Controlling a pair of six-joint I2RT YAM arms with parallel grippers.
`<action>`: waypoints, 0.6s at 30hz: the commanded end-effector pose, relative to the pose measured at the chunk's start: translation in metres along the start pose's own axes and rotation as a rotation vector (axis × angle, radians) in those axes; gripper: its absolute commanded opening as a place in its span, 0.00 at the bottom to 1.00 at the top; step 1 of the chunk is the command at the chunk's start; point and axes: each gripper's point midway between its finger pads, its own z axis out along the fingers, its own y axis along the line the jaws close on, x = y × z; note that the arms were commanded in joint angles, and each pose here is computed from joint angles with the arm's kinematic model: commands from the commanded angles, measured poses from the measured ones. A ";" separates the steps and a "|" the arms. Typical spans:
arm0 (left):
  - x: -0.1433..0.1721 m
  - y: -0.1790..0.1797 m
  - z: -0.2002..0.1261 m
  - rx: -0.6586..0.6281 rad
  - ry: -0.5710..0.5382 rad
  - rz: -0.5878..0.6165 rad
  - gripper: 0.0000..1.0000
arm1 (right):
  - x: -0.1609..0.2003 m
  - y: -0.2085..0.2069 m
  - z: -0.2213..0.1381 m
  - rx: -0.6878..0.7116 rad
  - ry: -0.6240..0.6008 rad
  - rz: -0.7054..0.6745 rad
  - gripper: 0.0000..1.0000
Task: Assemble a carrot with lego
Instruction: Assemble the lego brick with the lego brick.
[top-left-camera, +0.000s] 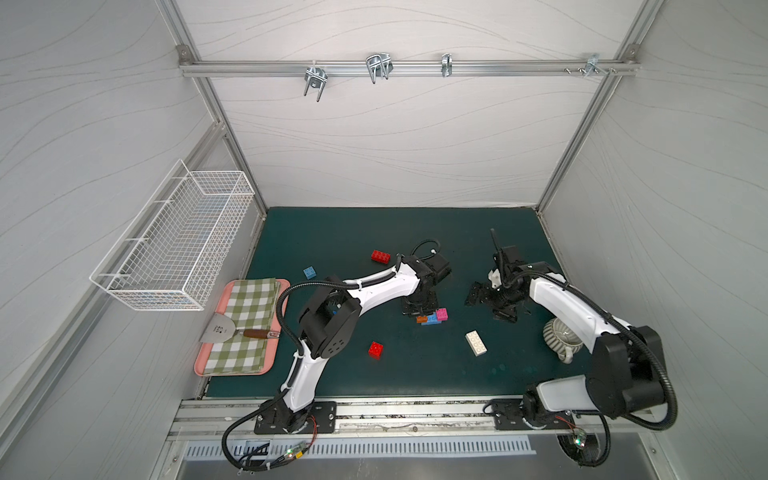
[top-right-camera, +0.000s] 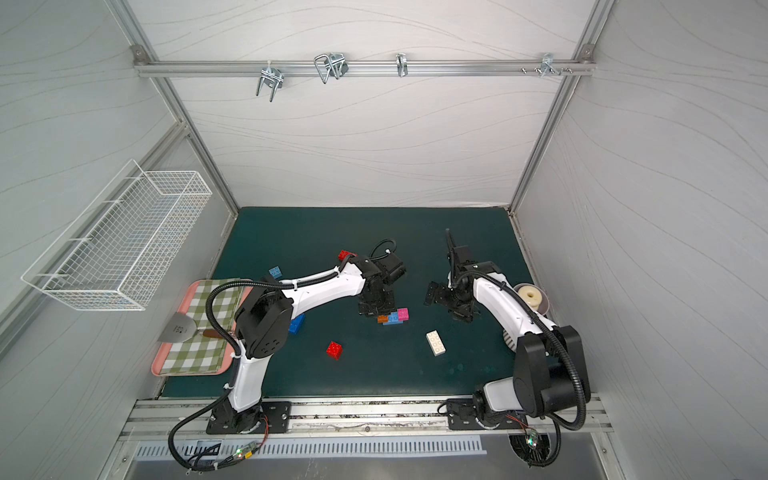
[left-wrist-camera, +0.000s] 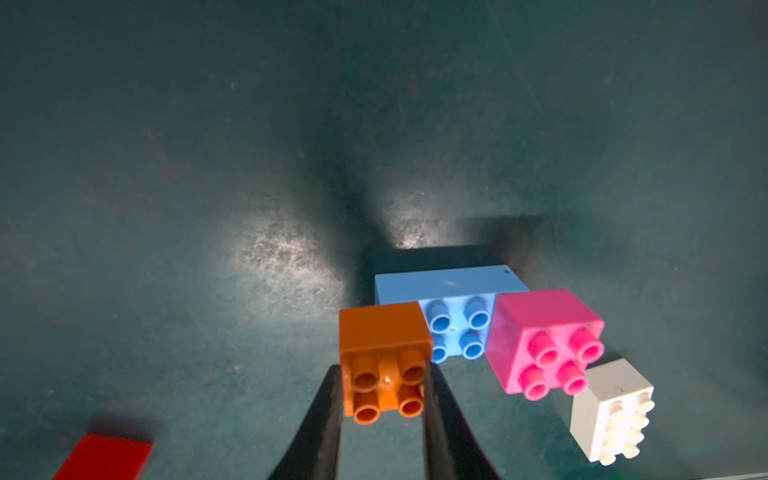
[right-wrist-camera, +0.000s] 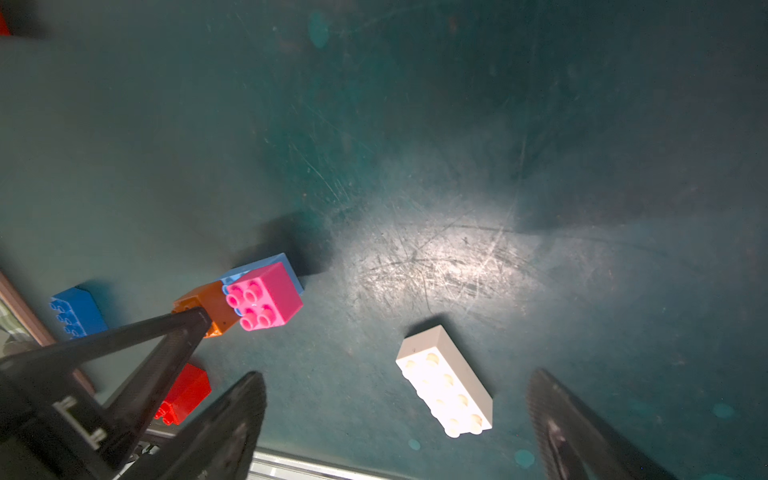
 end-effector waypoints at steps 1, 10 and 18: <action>0.010 0.011 0.018 -0.048 0.042 -0.031 0.09 | -0.003 0.001 -0.009 0.004 -0.013 0.000 0.99; 0.000 0.014 0.016 -0.038 0.033 -0.048 0.09 | -0.004 0.002 -0.012 0.004 -0.018 -0.002 0.99; 0.004 0.012 0.017 -0.047 0.047 -0.019 0.12 | -0.006 0.004 -0.014 0.003 -0.023 -0.004 0.99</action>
